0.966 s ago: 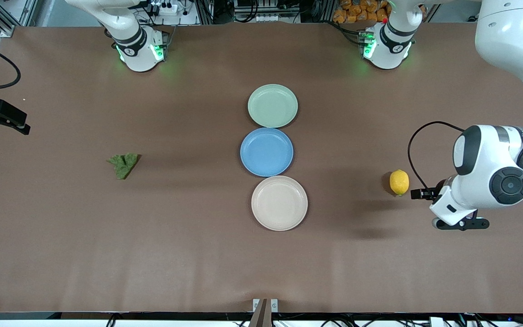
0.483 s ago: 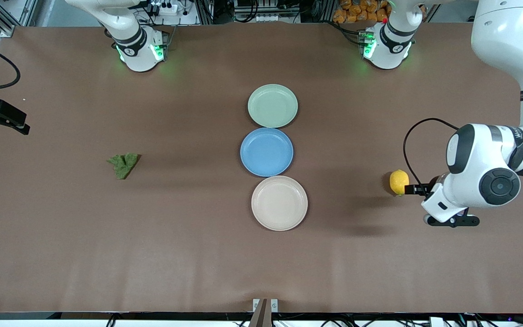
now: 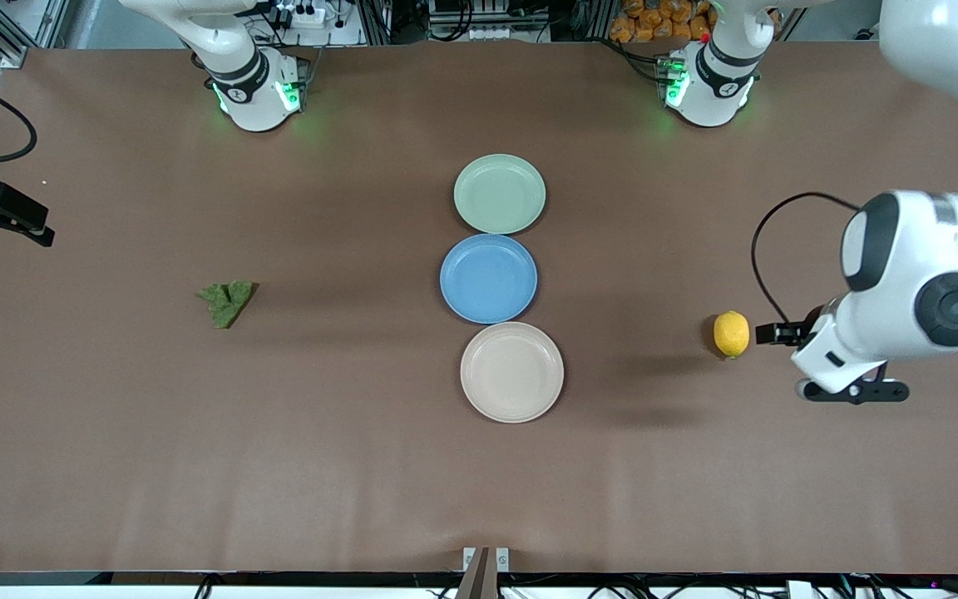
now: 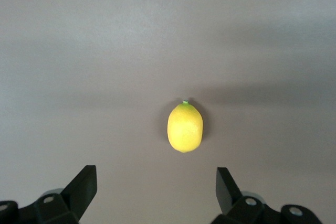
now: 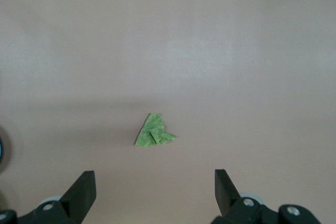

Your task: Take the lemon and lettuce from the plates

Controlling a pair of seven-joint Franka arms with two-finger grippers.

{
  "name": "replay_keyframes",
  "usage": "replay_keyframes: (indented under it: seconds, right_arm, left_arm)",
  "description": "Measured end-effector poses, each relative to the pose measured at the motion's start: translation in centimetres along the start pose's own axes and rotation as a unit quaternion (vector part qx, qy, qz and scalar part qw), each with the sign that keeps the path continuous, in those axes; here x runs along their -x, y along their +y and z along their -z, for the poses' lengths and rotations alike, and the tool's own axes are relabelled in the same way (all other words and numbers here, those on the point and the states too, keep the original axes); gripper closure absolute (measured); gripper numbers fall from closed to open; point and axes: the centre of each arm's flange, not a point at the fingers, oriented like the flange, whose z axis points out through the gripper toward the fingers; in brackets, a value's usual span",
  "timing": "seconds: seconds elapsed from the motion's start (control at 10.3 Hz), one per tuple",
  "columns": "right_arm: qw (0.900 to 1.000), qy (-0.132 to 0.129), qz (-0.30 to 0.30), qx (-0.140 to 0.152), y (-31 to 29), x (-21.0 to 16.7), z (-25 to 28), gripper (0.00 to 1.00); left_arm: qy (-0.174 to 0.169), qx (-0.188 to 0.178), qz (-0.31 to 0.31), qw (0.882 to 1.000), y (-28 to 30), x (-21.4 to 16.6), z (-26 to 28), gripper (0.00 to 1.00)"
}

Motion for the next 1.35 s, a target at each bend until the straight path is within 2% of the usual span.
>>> replay_keyframes:
  seconds: [0.19, 0.58, 0.77, 0.97, 1.35]
  right_arm:
    - [1.0, 0.0, 0.0, 0.0, 0.0, 0.0, 0.0, 0.0]
    - [1.0, 0.0, -0.001, 0.0, 0.1, 0.0, 0.1, 0.0]
    - [1.0, 0.0, -0.001, 0.0, 0.1, 0.0, 0.1, 0.0]
    - [1.0, -0.001, -0.001, 0.0, 0.1, 0.1, 0.0, 0.0]
    - [1.0, -0.001, -0.001, 0.0, 0.1, 0.1, 0.0, 0.0]
  left_arm:
    - [0.034, 0.002, -0.007, 0.999, 0.7, 2.0, 5.2, 0.0]
    - [0.052, 0.003, 0.003, 0.999, -0.4, 8.0, 13.9, 0.0]
    - [0.055, 0.032, 0.008, 0.998, -0.7, 11.1, 17.2, 0.0]
    - [0.066, 0.062, 0.012, 0.996, -2.4, 12.9, 19.3, 0.0]
    - [0.062, 0.067, 0.013, 0.996, -2.9, 13.1, 19.1, 0.0]
